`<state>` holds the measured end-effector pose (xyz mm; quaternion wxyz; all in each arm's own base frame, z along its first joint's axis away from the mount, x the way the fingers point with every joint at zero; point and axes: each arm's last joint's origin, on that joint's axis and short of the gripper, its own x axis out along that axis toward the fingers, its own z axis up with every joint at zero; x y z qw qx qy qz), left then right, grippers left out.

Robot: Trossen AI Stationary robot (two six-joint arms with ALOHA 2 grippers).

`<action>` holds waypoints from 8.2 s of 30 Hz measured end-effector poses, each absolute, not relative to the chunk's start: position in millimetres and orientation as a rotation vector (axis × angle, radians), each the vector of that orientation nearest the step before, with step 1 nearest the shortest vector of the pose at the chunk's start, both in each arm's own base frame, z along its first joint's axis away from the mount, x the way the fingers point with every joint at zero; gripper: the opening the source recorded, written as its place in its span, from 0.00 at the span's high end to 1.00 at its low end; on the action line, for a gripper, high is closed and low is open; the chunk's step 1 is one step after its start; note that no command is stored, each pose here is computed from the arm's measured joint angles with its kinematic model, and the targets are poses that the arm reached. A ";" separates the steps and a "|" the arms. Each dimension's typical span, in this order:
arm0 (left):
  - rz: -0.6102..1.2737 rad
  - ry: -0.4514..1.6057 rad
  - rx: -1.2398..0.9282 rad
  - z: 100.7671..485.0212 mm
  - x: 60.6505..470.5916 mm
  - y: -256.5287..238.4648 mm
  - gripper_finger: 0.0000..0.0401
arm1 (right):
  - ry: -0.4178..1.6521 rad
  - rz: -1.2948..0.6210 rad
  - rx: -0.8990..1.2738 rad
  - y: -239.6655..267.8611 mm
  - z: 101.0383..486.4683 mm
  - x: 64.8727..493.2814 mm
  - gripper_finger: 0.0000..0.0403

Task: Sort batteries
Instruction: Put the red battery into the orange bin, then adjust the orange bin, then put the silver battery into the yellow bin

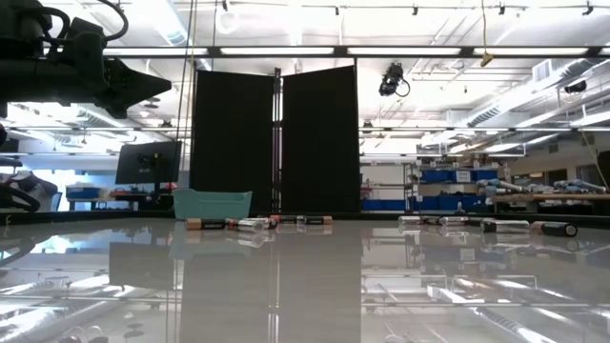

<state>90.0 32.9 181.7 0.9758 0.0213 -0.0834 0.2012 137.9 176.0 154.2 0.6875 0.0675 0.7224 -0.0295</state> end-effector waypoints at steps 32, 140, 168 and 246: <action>0.406 -0.168 0.043 181.6 90.0 32.9 0.96 | 1.612 0.028 0.061 174.0 178.6 157.0 0.97; -0.077 0.312 -0.120 253.2 176.0 47.2 0.96 | 0.510 -0.289 -0.143 -37.6 189.8 259.6 0.98; -0.318 1.011 0.135 201.0 308.8 13.8 0.70 | 0.577 -0.317 -0.115 -44.0 191.4 248.8 0.97; 0.488 1.269 -0.312 298.3 236.6 -133.9 0.88 | 0.514 -0.255 -0.070 -29.9 195.2 254.0 0.97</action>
